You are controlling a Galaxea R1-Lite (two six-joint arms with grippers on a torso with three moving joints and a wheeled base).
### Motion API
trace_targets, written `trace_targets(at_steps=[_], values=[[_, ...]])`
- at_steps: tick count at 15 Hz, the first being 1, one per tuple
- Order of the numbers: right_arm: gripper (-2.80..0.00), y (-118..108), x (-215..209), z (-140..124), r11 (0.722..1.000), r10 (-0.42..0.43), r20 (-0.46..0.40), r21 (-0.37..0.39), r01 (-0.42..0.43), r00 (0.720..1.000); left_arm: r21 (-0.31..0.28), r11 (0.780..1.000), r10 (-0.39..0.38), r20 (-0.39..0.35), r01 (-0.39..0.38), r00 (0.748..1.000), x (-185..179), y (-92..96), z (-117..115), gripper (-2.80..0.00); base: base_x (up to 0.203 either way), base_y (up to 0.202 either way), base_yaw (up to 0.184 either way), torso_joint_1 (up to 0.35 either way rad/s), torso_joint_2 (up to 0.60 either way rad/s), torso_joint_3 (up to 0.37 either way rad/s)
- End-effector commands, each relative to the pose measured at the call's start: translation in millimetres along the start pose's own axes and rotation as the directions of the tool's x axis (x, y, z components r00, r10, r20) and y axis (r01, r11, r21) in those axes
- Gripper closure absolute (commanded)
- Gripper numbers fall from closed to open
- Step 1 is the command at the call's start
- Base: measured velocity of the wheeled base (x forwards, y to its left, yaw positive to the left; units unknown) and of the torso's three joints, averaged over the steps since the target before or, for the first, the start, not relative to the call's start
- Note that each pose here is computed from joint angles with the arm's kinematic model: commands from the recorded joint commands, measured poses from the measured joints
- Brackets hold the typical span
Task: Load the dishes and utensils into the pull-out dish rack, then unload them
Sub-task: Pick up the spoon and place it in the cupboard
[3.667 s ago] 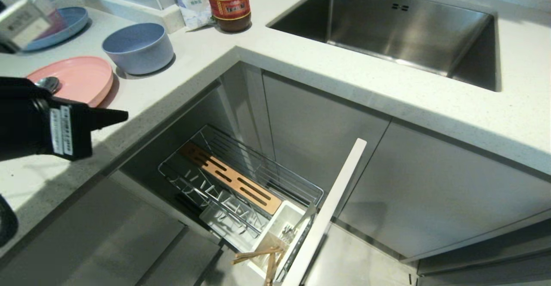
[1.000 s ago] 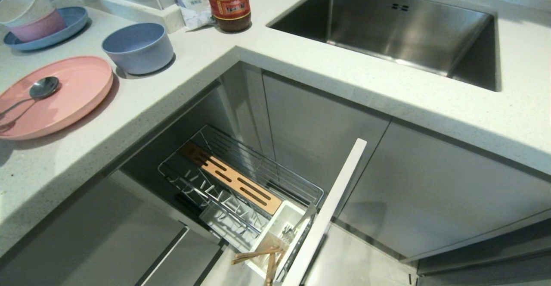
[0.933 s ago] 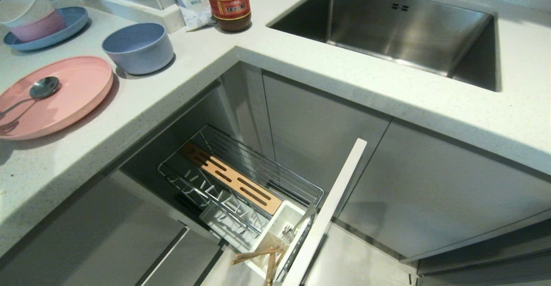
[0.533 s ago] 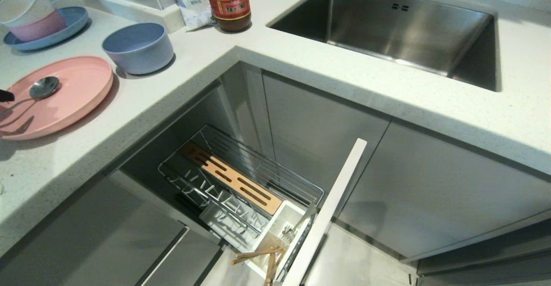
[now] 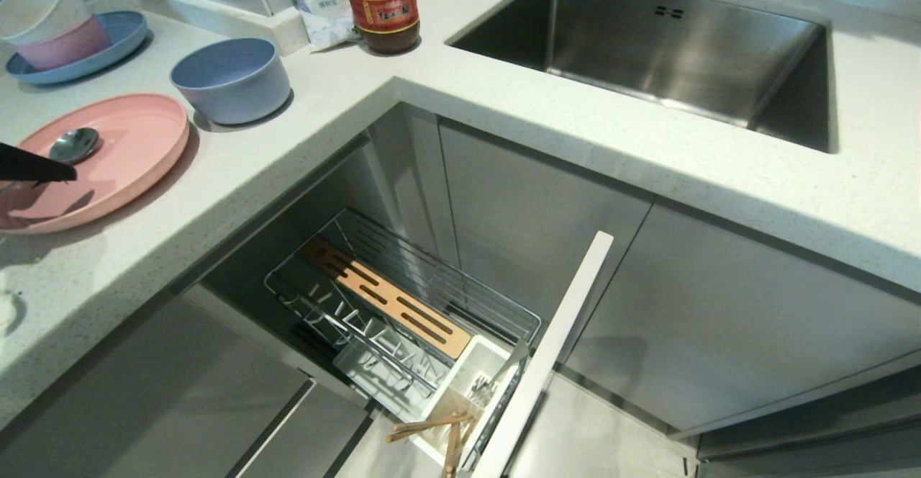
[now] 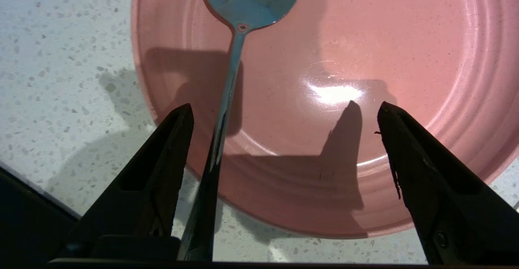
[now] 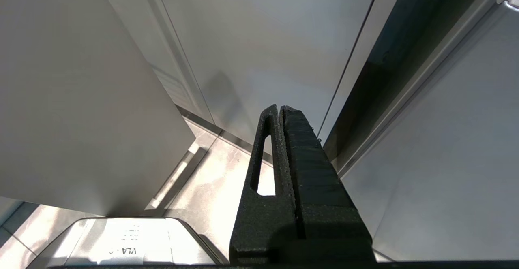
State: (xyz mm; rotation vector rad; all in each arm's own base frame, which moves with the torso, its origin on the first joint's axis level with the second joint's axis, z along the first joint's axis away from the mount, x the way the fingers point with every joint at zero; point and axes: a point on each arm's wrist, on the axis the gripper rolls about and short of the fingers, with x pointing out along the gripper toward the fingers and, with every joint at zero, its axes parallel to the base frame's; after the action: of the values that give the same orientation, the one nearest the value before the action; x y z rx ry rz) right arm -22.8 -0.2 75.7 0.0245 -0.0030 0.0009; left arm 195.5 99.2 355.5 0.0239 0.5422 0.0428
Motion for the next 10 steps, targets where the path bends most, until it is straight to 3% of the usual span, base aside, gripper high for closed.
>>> trace_targets(at_steps=[1,10], values=[[0.00,0.0,-0.2,-0.5,1.000,0.000,0.003,0.000,0.000,1.000,0.002,1.000,-0.013,-0.009,0.013,1.000,1.9,-1.9,-1.1,-2.80,0.000,0.000,0.000,0.000,0.00,0.000],[0.00,0.0,-0.2,-0.5,1.000,0.000,0.003,0.000,0.000,1.000,0.007,0.999,-0.047,-0.032,0.048,0.998,11.4,-7.6,-2.3,-2.80,0.000,0.000,0.000,0.000,0.00,0.000]])
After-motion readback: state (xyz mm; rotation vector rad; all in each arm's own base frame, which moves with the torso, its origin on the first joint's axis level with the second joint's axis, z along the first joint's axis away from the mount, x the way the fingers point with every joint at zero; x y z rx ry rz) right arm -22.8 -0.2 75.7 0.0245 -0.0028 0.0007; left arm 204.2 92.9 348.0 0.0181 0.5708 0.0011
